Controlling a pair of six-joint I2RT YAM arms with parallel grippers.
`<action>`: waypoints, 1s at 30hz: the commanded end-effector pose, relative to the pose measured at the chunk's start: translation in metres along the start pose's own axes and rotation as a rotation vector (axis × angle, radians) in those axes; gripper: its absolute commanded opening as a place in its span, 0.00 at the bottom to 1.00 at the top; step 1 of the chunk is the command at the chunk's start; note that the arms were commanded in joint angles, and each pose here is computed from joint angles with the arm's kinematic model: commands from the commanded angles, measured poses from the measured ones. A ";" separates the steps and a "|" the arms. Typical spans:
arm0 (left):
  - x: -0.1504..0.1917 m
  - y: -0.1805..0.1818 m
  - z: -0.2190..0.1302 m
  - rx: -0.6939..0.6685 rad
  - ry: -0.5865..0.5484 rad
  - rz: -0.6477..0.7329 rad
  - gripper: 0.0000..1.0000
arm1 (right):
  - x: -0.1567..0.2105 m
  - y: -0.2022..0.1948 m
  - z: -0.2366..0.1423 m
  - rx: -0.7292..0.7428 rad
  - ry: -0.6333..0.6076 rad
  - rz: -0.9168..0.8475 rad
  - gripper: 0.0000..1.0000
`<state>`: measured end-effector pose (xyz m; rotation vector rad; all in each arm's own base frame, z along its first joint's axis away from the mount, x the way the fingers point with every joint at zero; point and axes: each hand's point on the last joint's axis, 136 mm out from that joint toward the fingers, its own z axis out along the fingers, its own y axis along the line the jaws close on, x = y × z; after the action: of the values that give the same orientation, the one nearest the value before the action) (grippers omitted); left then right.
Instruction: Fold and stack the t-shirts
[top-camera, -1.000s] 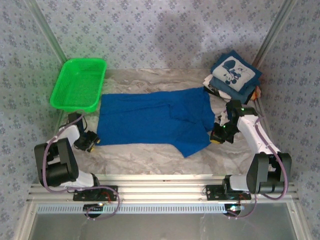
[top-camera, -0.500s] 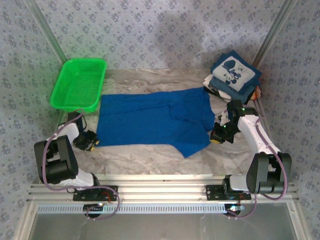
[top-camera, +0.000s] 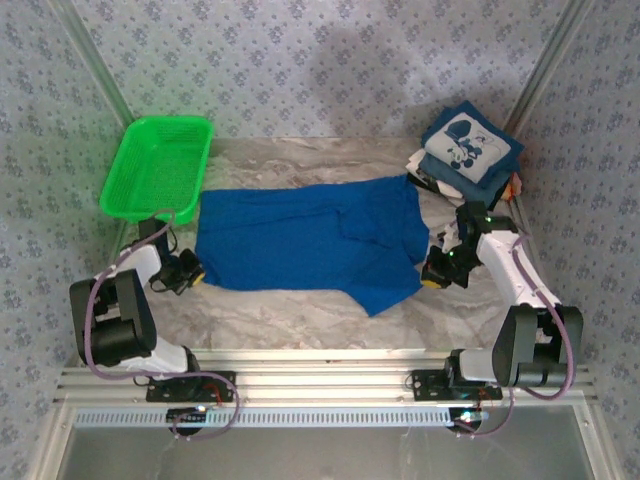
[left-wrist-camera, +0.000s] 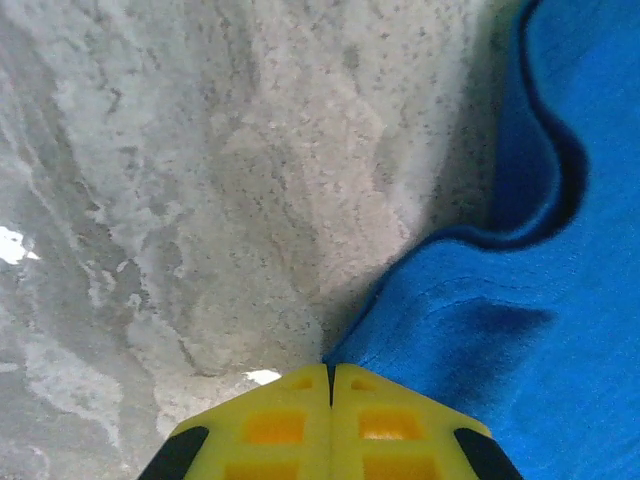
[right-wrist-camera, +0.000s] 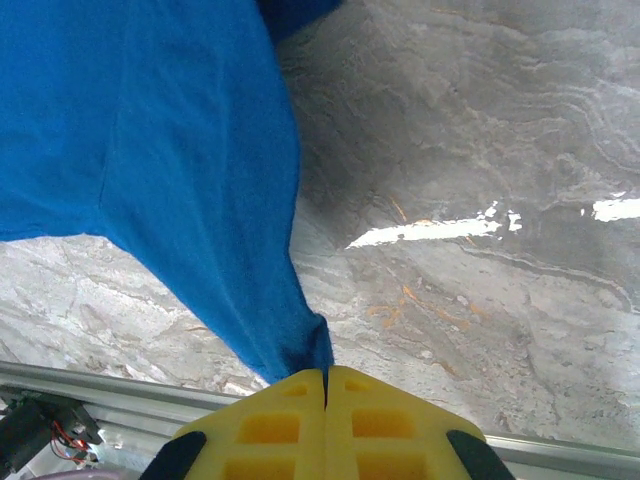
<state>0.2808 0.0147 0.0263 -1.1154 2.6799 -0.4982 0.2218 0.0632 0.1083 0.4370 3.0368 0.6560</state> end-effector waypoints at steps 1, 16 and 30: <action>0.013 0.003 -0.009 0.025 0.009 0.022 0.00 | 0.009 -0.005 -0.006 0.003 0.019 0.018 0.00; 0.041 0.019 -0.051 0.031 -0.041 -0.051 0.00 | 0.032 -0.025 -0.009 0.007 0.042 0.178 0.00; 0.030 -0.009 -0.074 0.126 -0.081 -0.044 0.00 | 0.025 -0.005 -0.005 0.003 0.027 0.166 0.00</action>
<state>0.2303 0.0081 0.0726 -1.1740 2.5710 -0.5483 0.1756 0.0622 0.0939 0.7073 3.1193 0.6675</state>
